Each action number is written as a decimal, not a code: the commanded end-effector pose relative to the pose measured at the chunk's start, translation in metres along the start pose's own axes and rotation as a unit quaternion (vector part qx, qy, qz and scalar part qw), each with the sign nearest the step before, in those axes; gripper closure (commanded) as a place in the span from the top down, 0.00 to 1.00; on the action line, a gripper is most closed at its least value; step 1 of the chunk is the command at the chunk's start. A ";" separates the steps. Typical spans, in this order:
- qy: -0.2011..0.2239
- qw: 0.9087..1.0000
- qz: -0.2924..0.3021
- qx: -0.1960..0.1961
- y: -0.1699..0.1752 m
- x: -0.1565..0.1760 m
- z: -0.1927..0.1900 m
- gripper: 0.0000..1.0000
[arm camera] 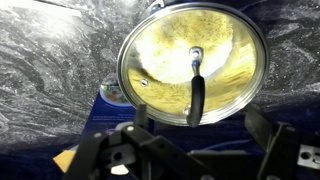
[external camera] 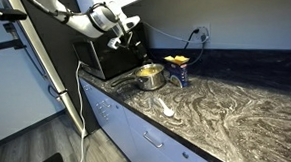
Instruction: Take the lid off of the pot then stir the pot with the spoon
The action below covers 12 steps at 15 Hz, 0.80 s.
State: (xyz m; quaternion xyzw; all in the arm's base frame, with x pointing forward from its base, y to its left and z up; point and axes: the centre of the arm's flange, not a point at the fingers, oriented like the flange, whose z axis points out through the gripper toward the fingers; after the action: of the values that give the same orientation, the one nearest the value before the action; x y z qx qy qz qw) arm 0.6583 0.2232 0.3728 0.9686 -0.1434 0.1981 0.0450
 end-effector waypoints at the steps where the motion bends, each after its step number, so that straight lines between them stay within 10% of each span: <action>1: -0.005 1.000 0.011 -0.009 -0.006 0.012 0.010 1.00; 3: -0.006 1.000 0.011 -0.010 -0.006 0.013 0.015 0.74; 12: -0.005 1.000 0.013 -0.004 -0.013 0.017 0.017 0.16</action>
State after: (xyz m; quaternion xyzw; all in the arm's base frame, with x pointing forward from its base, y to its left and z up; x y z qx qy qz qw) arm 0.6757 0.2231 0.3577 0.9676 -0.1507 0.1974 0.0461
